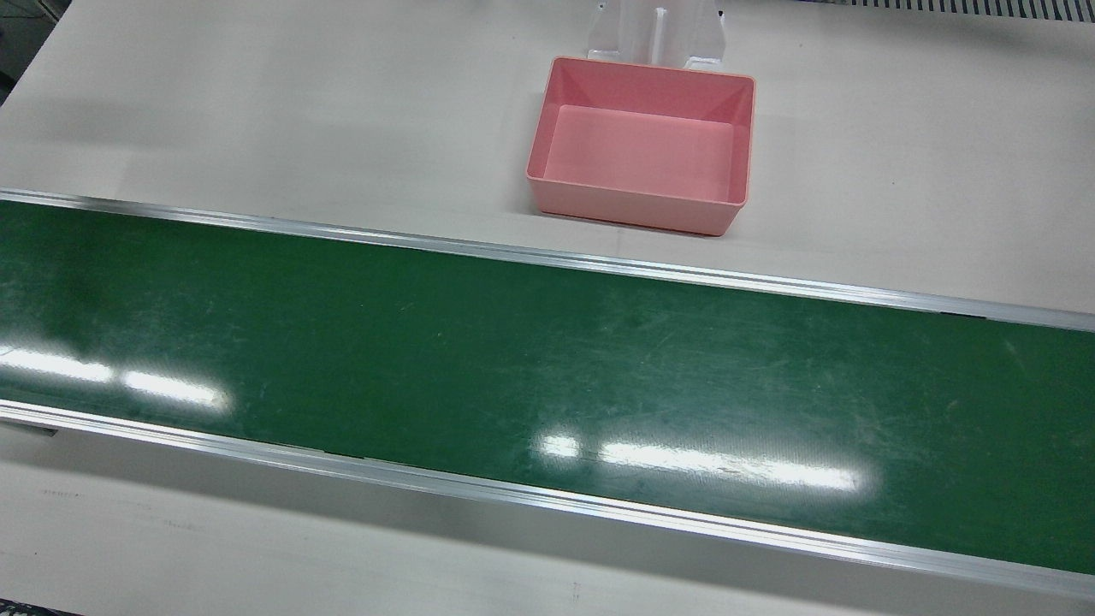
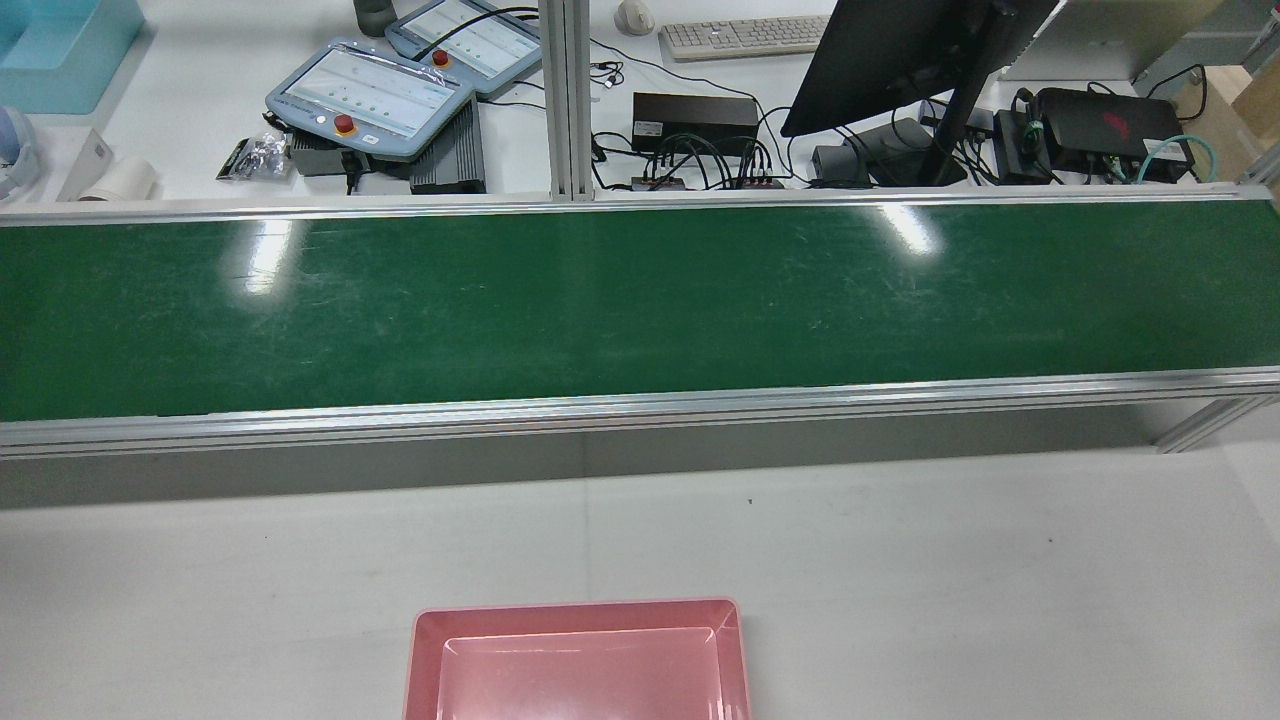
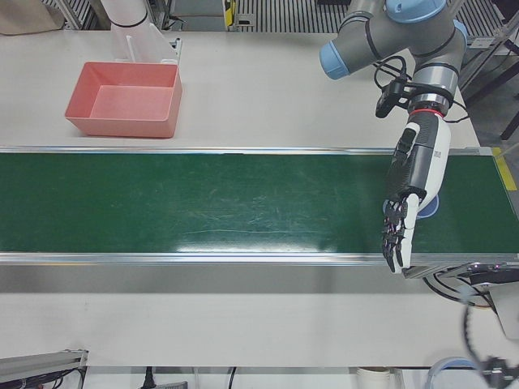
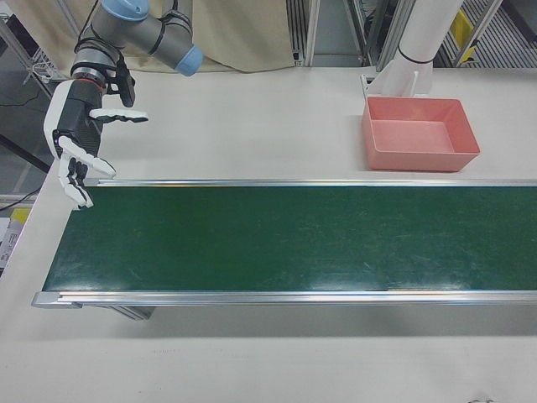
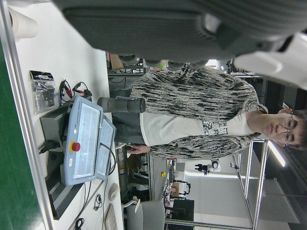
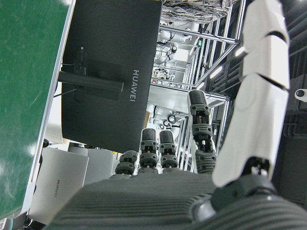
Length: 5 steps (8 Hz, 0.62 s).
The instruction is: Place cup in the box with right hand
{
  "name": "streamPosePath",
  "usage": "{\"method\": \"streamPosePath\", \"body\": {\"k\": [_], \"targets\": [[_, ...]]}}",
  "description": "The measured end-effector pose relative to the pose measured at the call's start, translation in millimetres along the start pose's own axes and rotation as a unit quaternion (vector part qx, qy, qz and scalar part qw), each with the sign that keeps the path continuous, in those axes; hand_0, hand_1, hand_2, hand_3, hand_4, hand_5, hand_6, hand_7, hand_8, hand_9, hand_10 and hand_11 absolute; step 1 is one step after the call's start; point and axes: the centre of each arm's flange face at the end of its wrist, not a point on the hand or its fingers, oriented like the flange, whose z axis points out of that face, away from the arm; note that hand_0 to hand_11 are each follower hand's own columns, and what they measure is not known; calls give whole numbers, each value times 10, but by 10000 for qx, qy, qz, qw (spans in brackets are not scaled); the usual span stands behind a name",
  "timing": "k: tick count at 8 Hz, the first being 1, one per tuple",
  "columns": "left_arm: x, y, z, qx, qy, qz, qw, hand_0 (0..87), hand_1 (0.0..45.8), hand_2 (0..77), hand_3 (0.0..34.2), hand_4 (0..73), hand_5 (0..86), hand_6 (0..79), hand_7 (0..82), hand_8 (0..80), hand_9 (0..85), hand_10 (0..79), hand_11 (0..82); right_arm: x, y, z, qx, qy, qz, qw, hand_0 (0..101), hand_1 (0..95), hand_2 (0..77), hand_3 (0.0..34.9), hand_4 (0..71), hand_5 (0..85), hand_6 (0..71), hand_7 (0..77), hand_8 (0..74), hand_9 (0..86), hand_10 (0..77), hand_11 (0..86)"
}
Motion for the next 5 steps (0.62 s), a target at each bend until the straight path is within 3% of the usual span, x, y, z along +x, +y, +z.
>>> {"method": "streamPosePath", "body": {"k": [2, 3, 4, 5], "targets": [[0, 3, 0, -3, 0, 1, 10000, 0, 5, 11, 0, 11, 5, 0, 5, 0, 0, 0, 0, -10, 10, 0, -8, -10, -3, 10000, 537, 164, 27, 0, 245, 65, 65, 245, 115, 213, 55, 98], [0, 1, -1, -1, 0, 1, 10000, 0, 5, 11, 0, 11, 5, 0, 5, 0, 0, 0, 0, -23, 13, -5, -11, -24, 1, 10000, 538, 109, 93, 0, 267, 65, 65, 245, 115, 213, 60, 98], [-1, -1, -3, 1, 0, 1, 10000, 0, 5, 11, 0, 11, 5, 5, 5, 0, 0, 0, 0, -35, 16, -9, -15, -38, 4, 10000, 533, 169, 120, 0, 218, 65, 65, 245, 115, 213, 60, 98], [-1, -1, -3, 1, 0, 1, 10000, 0, 5, 11, 0, 11, 5, 5, 5, 0, 0, 0, 0, -35, 17, -12, -10, -36, 6, 10000, 531, 136, 87, 0, 218, 65, 65, 245, 115, 213, 60, 98]]}}
